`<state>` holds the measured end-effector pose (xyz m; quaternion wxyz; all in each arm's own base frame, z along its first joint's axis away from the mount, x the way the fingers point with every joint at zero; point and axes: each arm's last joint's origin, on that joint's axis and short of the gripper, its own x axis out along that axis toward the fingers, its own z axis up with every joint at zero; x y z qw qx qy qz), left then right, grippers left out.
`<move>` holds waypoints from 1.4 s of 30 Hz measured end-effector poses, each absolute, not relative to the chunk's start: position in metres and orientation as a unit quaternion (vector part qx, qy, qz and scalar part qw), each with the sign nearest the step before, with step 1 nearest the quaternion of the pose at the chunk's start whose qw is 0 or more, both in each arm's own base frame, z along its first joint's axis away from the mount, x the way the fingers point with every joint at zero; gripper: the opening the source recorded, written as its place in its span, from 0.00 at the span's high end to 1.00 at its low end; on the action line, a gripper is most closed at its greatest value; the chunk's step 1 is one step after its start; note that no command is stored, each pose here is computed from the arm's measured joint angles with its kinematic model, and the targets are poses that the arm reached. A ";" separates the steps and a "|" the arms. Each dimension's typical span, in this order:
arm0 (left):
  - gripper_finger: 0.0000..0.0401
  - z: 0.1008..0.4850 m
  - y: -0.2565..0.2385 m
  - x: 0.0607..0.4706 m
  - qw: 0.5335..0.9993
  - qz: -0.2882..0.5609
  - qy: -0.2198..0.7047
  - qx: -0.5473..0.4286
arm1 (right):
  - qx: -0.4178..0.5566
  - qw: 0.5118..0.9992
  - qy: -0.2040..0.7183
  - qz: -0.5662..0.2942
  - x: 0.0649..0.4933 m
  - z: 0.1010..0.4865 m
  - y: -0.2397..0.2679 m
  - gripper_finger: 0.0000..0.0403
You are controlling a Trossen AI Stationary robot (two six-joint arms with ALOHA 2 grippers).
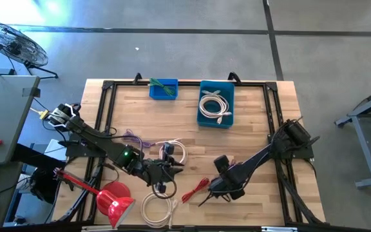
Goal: Pick & Place USB Port
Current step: Put the pink charger cable into the blue bin
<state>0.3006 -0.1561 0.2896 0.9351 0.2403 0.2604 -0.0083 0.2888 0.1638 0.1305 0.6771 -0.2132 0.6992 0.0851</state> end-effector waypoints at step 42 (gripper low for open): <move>0.80 0.316 -0.136 0.323 0.921 0.045 0.146 0.358 | -0.258 0.907 0.333 -0.026 0.257 0.325 0.140 0.96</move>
